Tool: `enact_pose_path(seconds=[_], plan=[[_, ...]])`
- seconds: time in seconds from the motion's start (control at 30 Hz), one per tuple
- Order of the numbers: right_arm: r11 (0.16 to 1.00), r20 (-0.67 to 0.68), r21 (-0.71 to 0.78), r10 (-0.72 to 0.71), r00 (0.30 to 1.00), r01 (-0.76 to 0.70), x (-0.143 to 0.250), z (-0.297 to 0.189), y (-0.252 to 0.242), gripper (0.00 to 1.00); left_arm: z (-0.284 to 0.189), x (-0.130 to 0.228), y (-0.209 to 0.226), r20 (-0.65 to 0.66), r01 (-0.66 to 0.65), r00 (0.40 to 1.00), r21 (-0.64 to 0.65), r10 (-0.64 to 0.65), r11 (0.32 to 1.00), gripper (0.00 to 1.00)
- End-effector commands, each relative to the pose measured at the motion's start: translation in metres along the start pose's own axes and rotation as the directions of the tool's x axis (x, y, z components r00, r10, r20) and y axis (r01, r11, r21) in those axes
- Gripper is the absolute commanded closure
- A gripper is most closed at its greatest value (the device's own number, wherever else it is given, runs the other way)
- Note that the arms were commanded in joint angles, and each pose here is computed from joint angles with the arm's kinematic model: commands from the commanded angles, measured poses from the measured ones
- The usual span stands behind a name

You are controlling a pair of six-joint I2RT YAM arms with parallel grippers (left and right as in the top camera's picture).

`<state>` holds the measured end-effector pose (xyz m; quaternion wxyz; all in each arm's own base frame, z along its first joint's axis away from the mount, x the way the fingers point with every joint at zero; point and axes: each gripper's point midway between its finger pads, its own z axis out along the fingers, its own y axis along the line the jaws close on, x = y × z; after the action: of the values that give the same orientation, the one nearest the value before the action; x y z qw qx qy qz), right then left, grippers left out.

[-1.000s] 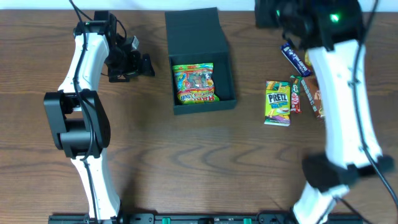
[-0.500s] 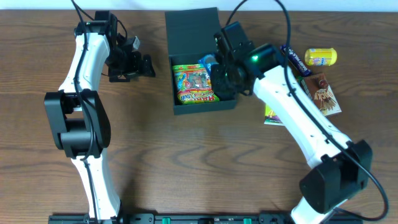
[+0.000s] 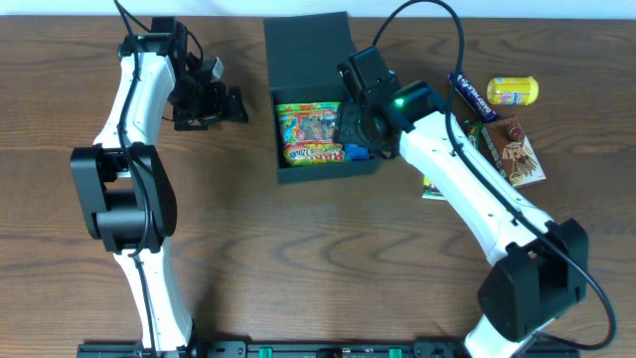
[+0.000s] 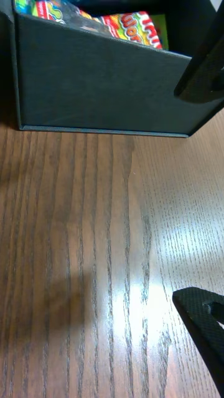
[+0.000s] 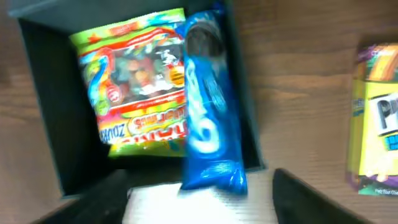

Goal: Pack container
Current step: 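Lower the Oreo pack into the box beside the gummy bag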

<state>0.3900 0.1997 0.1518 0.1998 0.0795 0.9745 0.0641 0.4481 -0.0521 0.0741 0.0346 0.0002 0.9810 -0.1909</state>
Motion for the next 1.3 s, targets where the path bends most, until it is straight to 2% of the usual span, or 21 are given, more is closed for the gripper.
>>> enact_pose_path(seconds=[0.0, 0.1, 0.13, 0.17, 0.2, 0.23, 0.3, 0.4, 0.53, 0.83, 1.03, 1.27], plan=[[0.999, 0.056, 0.051, 0.006, 0.998, -0.009, -0.01, -0.003, -0.008, 0.15, -0.013, -0.006, -0.005, 0.036, -0.033, 0.999, -0.004, 0.033, 0.999, 0.05], [0.998, 0.086, 0.056, 0.007, 0.996, -0.012, -0.02, -0.009, -0.01, 0.13, -0.013, -0.006, -0.005, 0.036, -0.033, 0.999, -0.004, 0.033, 0.999, 0.05], [0.999, 0.101, 0.05, -0.017, 0.995, 0.012, -0.026, -0.014, -0.008, 0.16, -0.013, -0.006, -0.005, 0.036, -0.033, 0.999, -0.004, 0.033, 0.999, 0.05], [0.998, 0.109, 0.045, -0.043, 0.993, 0.039, -0.03, -0.019, -0.006, 0.25, -0.013, -0.006, -0.005, 0.035, -0.033, 0.999, -0.004, 0.033, 0.999, 0.05], [0.996, 0.11, 0.044, -0.083, 0.99, 0.079, -0.031, -0.022, -0.004, 0.46, -0.013, -0.006, -0.005, 0.035, -0.033, 0.999, -0.004, 0.033, 0.999, 0.05], [0.992, 0.089, 0.04, -0.121, 0.989, 0.117, -0.027, -0.024, -0.003, 0.79, -0.013, -0.006, -0.005, 0.035, -0.033, 0.999, -0.004, 0.033, 0.999, 0.05], [0.989, 0.027, 0.014, -0.148, 0.989, 0.147, -0.013, -0.022, -0.002, 0.99, -0.013, -0.005, -0.005, 0.035, -0.033, 0.999, -0.004, 0.033, 0.999, 0.05], [0.978, -0.086, -0.028, -0.206, 0.975, 0.204, 0.015, -0.009, 0.0, 0.99, -0.013, -0.006, -0.005, 0.036, -0.033, 0.999, -0.004, 0.033, 0.999, 0.05], [0.978, -0.149, -0.02, -0.208, 0.967, 0.208, 0.034, 0.012, -0.007, 0.99, -0.013, -0.006, -0.005, 0.036, -0.033, 0.999, -0.004, 0.033, 0.999, 0.05], [0.977, -0.225, 0.001, -0.207, 0.952, 0.213, 0.061, 0.069, -0.016, 0.99, -0.013, -0.006, -0.005, 0.035, -0.033, 0.999, -0.004, 0.033, 0.999, 0.05], [0.976, -0.247, 0.02, -0.205, 0.947, 0.217, 0.065, 0.092, -0.019, 0.99, -0.013, -0.005, -0.005, 0.035, -0.032, 0.999, -0.004, 0.032, 0.999, 0.05], [0.978, -0.208, 0.011, -0.201, 0.957, 0.208, 0.052, 0.089, -0.014, 0.99, -0.013, -0.005, -0.005, 0.032, -0.031, 0.999, -0.004, 0.031, 0.999, 0.05]])
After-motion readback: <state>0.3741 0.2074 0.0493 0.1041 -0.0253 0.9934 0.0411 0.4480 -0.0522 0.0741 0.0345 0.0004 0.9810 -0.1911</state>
